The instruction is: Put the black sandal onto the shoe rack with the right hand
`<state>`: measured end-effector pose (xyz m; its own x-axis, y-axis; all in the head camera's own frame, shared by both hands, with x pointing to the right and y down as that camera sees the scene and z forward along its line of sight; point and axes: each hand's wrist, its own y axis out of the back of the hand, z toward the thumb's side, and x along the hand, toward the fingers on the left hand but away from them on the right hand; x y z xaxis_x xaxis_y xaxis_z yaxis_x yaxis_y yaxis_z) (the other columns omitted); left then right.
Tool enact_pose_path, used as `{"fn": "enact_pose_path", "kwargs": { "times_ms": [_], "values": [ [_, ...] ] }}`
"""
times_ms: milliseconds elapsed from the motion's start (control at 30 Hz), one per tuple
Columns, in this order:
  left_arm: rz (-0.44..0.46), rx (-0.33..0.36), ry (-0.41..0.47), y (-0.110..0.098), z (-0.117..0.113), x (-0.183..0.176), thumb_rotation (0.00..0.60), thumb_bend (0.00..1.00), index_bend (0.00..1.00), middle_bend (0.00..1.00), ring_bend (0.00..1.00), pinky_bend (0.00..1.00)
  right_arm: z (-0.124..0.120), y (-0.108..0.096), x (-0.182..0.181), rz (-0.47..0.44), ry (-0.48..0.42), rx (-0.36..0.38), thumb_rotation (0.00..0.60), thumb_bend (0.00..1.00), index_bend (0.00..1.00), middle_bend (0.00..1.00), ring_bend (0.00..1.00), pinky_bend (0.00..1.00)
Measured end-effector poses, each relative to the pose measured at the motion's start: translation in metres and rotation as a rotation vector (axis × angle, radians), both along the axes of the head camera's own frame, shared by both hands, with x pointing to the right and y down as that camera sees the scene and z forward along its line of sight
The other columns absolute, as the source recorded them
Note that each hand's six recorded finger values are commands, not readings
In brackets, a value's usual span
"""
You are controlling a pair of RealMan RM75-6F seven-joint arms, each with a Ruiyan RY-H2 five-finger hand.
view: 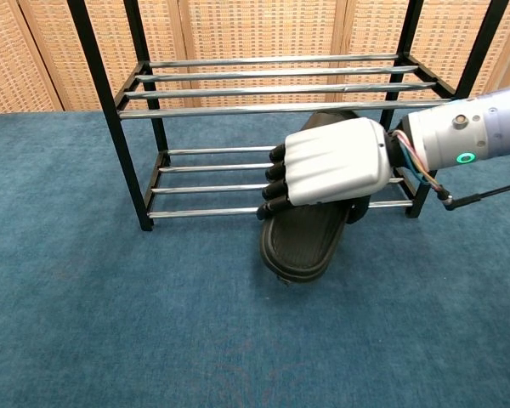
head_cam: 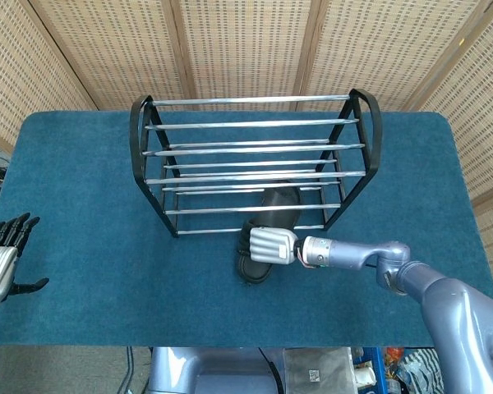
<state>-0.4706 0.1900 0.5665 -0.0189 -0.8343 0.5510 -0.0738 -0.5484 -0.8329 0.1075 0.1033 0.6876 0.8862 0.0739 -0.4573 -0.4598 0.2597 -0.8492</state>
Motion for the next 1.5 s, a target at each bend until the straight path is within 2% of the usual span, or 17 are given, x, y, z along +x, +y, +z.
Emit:
{"fn": "enact_pose_path", "kwargs": {
  "times_ms": [267, 533, 633, 667, 733, 767, 800, 867, 1067, 1200, 1500],
  "values": [
    [0.0, -0.01, 0.002, -0.001, 0.002, 0.0, 0.6, 0.15, 0.0, 0.0, 0.0, 0.0, 0.008, -0.012, -0.011, 0.006, 0.005, 0.026, 0.6, 0.81, 0.46, 0.42, 0.41, 0.38],
    [-0.003, -0.013, 0.006, -0.001, 0.003, -0.001, 0.6, 0.15, 0.0, 0.0, 0.0, 0.0, 0.015, -0.025, -0.011, 0.029, 0.032, 0.071, 0.6, 0.81, 0.46, 0.36, 0.3, 0.34],
    [-0.003, -0.017, 0.006, -0.001, 0.003, -0.001, 0.6, 0.15, 0.0, 0.0, 0.0, 0.0, 0.019, -0.03, -0.008, 0.037, 0.047, 0.1, 0.6, 0.81, 0.41, 0.26, 0.19, 0.25],
    [-0.002, -0.018, 0.007, -0.002, 0.004, -0.001, 0.6, 0.15, 0.0, 0.0, 0.0, 0.0, 0.021, -0.031, -0.007, 0.039, 0.052, 0.105, 0.6, 0.8, 0.35, 0.19, 0.13, 0.2],
    [0.001, -0.019, 0.007, -0.002, 0.004, 0.0, 0.6, 0.15, 0.0, 0.0, 0.0, 0.0, 0.023, -0.032, -0.005, 0.037, 0.065, 0.119, 0.6, 0.75, 0.23, 0.08, 0.05, 0.11],
    [0.002, -0.02, 0.007, -0.002, 0.004, 0.0, 0.6, 0.15, 0.0, 0.0, 0.0, 0.0, 0.023, -0.032, -0.004, 0.035, 0.07, 0.128, 0.6, 0.68, 0.15, 0.03, 0.02, 0.05],
    [0.004, -0.021, 0.008, -0.001, 0.004, 0.001, 0.6, 0.15, 0.0, 0.0, 0.0, 0.0, 0.025, -0.033, -0.003, 0.031, 0.078, 0.144, 0.6, 0.59, 0.08, 0.0, 0.0, 0.02],
    [0.006, -0.021, 0.009, -0.001, 0.004, 0.002, 0.6, 0.15, 0.0, 0.0, 0.0, 0.0, 0.026, -0.035, -0.001, 0.027, 0.092, 0.178, 0.6, 0.48, 0.01, 0.0, 0.0, 0.0],
    [0.007, -0.014, 0.013, -0.001, 0.002, 0.003, 0.6, 0.15, 0.0, 0.0, 0.0, 0.0, 0.029, -0.039, 0.002, 0.028, 0.126, 0.293, 0.6, 0.37, 0.0, 0.0, 0.0, 0.0],
    [0.012, -0.013, 0.016, 0.0, 0.001, 0.004, 0.6, 0.15, 0.0, 0.0, 0.0, 0.0, 0.027, -0.032, 0.003, 0.044, 0.129, 0.298, 0.6, 0.29, 0.0, 0.0, 0.0, 0.0],
    [0.022, -0.004, 0.027, 0.001, -0.002, 0.006, 0.6, 0.15, 0.0, 0.0, 0.0, 0.0, 0.014, -0.003, 0.004, 0.065, 0.082, 0.273, 0.6, 0.29, 0.0, 0.0, 0.0, 0.0]
  ]
}}
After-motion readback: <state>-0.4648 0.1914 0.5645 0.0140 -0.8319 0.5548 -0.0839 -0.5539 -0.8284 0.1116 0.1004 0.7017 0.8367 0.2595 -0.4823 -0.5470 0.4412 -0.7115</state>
